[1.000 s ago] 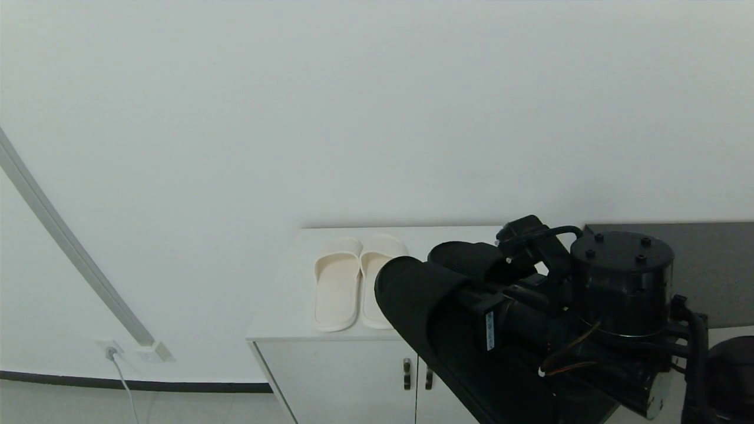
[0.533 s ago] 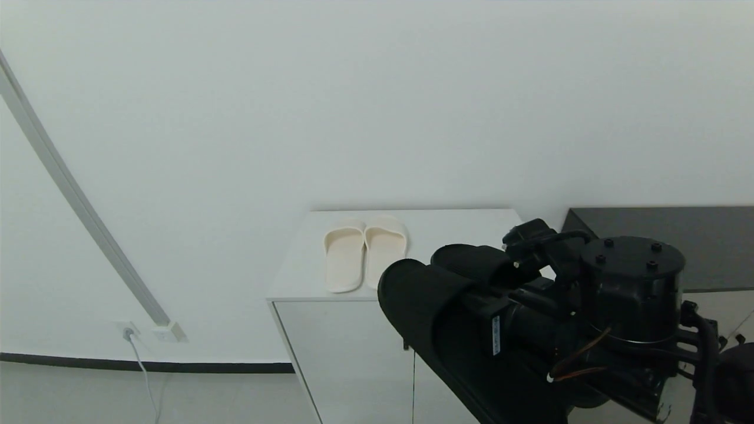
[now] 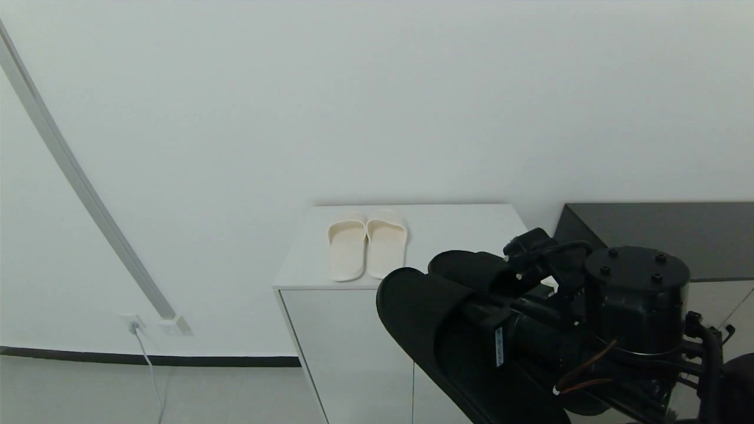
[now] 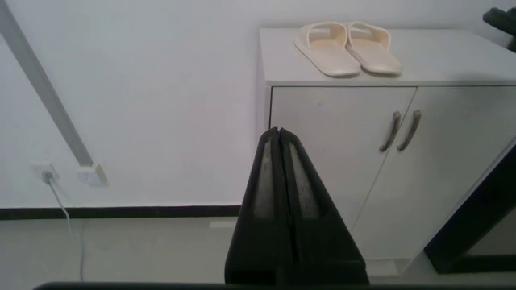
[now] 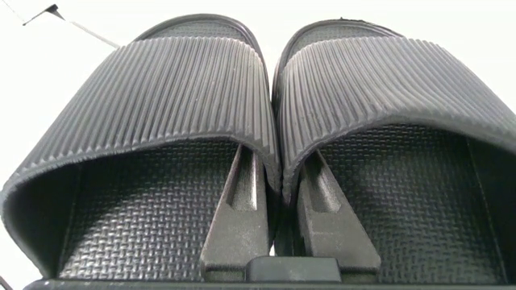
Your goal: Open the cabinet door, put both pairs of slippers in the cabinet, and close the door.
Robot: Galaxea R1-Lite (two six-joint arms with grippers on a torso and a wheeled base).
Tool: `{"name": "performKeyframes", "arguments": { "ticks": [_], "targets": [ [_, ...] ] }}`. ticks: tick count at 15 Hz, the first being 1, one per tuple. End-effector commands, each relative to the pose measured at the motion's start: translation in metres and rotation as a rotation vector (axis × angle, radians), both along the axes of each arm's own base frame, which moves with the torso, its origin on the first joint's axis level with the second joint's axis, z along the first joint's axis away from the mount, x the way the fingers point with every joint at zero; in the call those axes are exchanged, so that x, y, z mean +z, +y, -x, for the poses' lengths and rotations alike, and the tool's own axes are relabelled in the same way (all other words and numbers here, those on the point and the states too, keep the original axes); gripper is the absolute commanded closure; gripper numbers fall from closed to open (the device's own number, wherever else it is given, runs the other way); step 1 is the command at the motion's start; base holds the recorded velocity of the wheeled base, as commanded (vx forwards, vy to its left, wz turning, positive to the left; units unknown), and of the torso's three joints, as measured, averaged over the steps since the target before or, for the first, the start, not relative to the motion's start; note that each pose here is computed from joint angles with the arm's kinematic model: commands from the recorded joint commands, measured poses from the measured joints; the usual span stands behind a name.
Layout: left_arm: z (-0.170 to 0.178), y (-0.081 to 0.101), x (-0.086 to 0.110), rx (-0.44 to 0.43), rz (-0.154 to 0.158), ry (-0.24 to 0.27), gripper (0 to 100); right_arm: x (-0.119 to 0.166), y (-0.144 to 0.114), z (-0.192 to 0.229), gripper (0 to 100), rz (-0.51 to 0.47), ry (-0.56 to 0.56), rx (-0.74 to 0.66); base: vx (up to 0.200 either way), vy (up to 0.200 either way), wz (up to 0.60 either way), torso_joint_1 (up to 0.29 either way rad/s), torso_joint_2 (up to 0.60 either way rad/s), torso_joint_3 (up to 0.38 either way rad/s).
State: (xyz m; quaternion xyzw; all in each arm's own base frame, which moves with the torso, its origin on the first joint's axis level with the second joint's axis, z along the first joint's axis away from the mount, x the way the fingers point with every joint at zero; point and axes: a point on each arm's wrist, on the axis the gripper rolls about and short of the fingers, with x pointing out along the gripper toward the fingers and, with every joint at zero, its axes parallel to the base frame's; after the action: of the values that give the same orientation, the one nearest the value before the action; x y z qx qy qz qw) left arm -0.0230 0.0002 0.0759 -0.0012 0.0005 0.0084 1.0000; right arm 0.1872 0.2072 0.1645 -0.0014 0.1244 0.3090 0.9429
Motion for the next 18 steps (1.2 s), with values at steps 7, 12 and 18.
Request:
{"name": "performKeyframes", "arguments": {
  "ticks": [7,12,18],
  "targets": [
    [-0.0001,0.0001,-0.0005,0.003,-0.001,0.002,100,-0.0037,-0.0009,-0.0007,100,0.011,0.008,-0.004,0.000,0.000,0.00,0.000,0.00,0.000],
    [-0.0001,0.0000,0.0000,-0.001,-0.002,0.002,0,-0.0045,-0.0009,-0.0001,100,0.013,0.010,-0.003,0.000,0.000,0.00,-0.141,0.32,0.174],
    [0.0000,0.0000,-0.0001,0.000,-0.001,0.000,0,-0.0060,-0.0019,0.0008,100,0.018,0.014,-0.002,0.000,0.000,0.00,-0.160,0.35,0.199]
  ]
}}
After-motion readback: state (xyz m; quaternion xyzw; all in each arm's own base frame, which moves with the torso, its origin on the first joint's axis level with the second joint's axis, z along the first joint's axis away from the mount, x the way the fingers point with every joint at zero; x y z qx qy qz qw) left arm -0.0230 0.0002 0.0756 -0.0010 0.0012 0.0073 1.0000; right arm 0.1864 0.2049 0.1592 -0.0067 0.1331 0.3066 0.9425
